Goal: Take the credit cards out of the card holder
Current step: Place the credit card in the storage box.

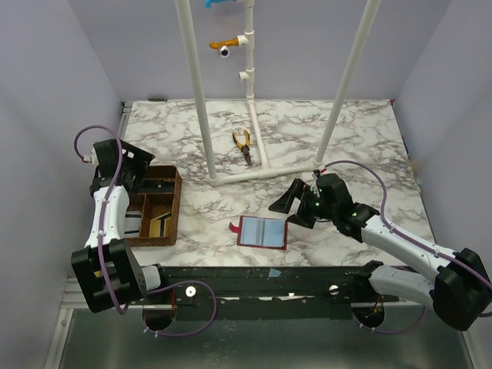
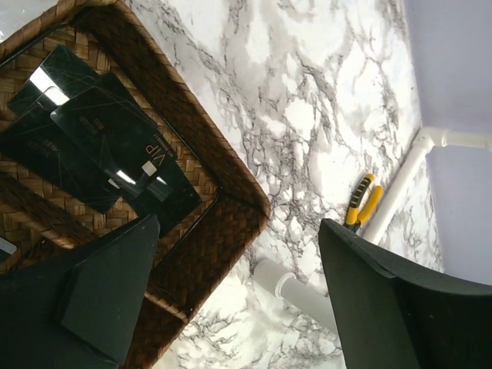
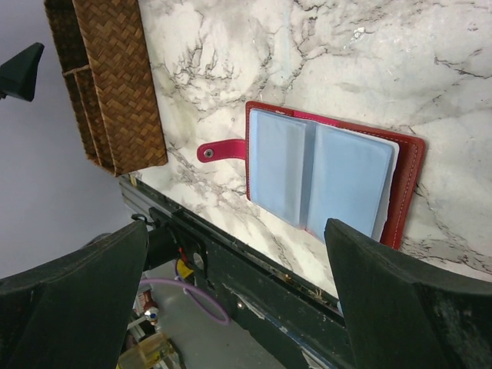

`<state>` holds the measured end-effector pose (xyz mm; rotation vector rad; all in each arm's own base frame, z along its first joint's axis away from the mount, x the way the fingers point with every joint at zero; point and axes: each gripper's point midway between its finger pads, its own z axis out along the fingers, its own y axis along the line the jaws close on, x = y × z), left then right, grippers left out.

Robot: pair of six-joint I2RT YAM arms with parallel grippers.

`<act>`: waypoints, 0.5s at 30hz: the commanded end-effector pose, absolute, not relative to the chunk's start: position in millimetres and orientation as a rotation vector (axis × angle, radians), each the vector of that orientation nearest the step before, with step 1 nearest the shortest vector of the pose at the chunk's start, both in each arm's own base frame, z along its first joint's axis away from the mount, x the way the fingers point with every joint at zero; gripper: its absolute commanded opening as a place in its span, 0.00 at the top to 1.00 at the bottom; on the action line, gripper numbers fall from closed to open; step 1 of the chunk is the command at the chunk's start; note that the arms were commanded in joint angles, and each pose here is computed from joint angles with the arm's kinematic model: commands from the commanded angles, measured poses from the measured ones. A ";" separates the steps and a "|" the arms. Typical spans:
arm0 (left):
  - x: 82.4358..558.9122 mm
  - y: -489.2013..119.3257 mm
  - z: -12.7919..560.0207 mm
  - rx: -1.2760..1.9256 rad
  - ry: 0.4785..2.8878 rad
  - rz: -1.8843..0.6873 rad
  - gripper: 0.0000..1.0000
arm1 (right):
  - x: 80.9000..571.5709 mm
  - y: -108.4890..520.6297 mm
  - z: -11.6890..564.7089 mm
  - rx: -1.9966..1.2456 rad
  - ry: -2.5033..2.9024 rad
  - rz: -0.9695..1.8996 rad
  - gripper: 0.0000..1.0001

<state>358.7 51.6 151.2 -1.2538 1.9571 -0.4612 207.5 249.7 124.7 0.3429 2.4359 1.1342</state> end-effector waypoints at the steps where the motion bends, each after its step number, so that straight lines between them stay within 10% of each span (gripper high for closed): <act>1: 352.7 56.3 185.4 -1.167 1.891 -0.442 0.12 | 207.3 249.0 126.3 0.329 2.439 1.115 0.00; 15: 297.7 10.1 188.2 -1.013 1.921 -0.490 0.12 | 203.9 243.9 112.6 0.344 2.470 1.077 0.00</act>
